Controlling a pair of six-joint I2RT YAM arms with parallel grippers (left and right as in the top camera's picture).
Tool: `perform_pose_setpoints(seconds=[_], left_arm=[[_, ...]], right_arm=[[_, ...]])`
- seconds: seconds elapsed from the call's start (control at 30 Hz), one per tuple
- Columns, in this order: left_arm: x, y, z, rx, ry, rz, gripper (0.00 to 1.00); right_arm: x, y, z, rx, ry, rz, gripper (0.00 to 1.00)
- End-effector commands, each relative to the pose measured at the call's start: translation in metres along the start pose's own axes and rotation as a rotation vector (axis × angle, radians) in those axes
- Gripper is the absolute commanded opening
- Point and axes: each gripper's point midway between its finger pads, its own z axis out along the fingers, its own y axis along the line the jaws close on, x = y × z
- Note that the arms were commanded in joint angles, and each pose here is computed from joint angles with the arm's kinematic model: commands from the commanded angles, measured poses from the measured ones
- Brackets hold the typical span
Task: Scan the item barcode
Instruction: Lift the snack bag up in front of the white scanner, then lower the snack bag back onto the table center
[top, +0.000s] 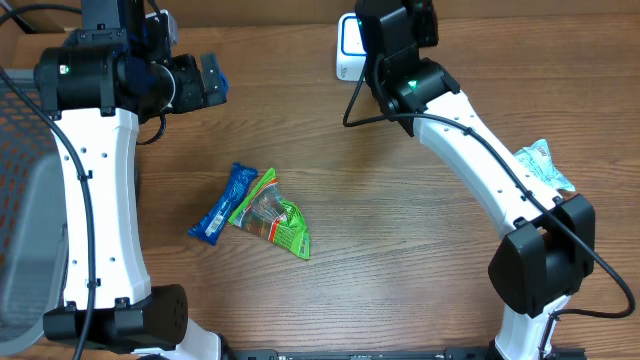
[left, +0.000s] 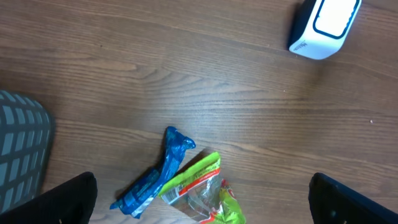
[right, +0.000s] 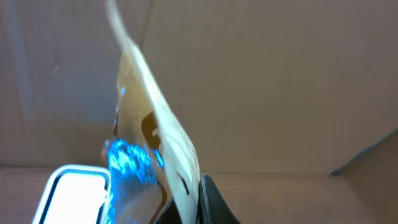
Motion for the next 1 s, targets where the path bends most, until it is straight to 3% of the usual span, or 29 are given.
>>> perform_pose_setpoints(seconds=[0.0,0.27,0.57,0.83,0.97], left_arm=[[-0.003,-0.002,-0.003,0.006,-0.013,-0.004,1.00],[-0.003,-0.002,-0.003,0.006,-0.012,-0.004,1.00],[-0.003,-0.002,-0.003,0.006,-0.013,-0.004,1.00],[-0.003,-0.002,-0.003,0.006,-0.012,-0.004,1.00],[-0.003,-0.002,-0.003,0.006,-0.013,-0.004,1.00]], right_arm=[[-0.034,-0.021,-0.004,0.077,-0.092,-0.063,0.04],[-0.008,-0.017,0.007,0.126,-0.020,-0.172,0.04],[0.005,-0.024,0.017,0.111,0.023,-0.178,0.04],[0.101,0.001,-0.001,-0.085,0.369,-0.211,0.04],[0.132,0.015,-0.018,-0.207,0.500,-0.207,0.04]])
